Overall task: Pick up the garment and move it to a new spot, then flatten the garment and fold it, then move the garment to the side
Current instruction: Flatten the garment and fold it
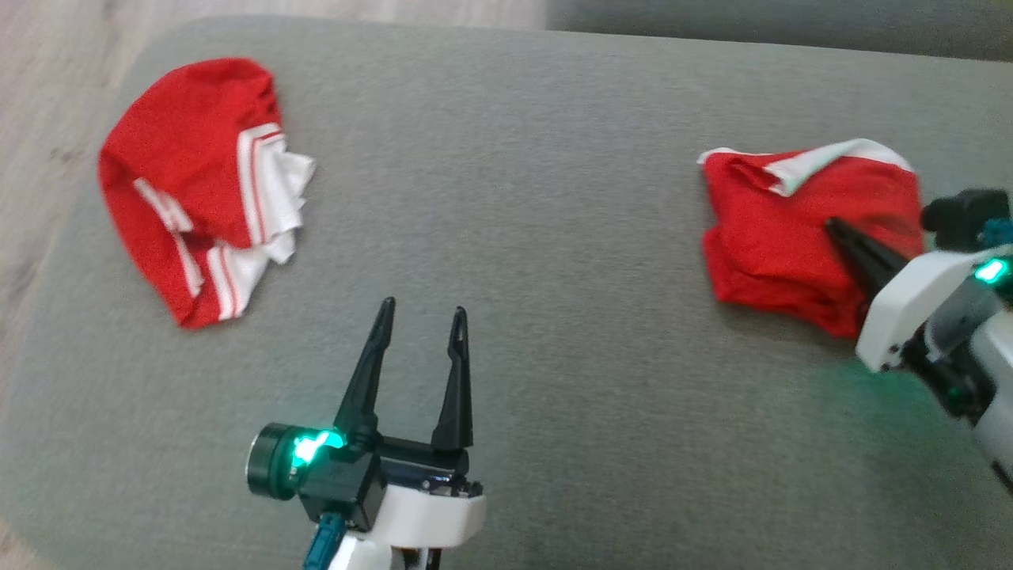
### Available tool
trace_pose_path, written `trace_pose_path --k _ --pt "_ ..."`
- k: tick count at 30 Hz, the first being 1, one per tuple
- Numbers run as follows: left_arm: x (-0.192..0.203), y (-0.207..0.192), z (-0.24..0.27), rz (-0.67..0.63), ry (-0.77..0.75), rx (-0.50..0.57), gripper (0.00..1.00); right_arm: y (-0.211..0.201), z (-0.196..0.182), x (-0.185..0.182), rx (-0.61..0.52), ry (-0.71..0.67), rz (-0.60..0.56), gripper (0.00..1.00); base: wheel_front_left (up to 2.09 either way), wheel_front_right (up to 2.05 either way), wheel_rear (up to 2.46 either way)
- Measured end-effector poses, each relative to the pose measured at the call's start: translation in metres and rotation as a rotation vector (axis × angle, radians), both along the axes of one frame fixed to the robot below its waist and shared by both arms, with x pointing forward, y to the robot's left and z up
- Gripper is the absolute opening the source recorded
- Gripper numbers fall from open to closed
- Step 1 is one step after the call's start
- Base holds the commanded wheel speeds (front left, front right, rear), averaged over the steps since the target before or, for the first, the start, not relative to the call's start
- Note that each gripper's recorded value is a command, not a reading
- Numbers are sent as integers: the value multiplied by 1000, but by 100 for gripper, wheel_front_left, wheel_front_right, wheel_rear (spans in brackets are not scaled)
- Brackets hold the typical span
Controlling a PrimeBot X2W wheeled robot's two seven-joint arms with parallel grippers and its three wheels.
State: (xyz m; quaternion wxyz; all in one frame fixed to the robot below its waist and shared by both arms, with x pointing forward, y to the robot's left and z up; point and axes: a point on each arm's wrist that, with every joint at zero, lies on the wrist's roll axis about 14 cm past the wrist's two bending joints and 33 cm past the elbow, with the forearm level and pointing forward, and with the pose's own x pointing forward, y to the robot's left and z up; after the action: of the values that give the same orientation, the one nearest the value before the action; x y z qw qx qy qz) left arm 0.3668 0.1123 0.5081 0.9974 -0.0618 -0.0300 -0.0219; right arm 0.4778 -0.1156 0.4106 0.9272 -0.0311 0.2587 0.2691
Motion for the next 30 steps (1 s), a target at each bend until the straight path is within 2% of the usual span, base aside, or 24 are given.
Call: trace_pose_path --k 3,9,11,16,17,18,25,30 --pt "-4 7 -3 25 15 -7 100 1 -11 12 -53 45 2 0 0 0 0" --pt "-11 19 -8 71 37 -6 100 16 -19 37 -66 62 6 0 0 0 0" --pt "-12 22 -9 84 42 -1 100 28 -7 51 -21 -7 7 0 0 0 0" --pt "-10 24 -6 97 33 7 100 50 46 82 135 -276 -24 0 0 0 0" --pt "-10 26 -7 104 37 3 100 50 50 81 145 -294 -32 40 0 0 0" --pt "-10 28 -9 111 43 -2 100 49 52 79 147 -304 -34 100 0 0 0" --pt "-9 33 -15 124 52 27 100 29 87 39 244 -444 -113 100 0 0 0" --pt "-14 38 -18 136 57 33 100 3 63 -32 216 -434 -211 100 0 0 0"
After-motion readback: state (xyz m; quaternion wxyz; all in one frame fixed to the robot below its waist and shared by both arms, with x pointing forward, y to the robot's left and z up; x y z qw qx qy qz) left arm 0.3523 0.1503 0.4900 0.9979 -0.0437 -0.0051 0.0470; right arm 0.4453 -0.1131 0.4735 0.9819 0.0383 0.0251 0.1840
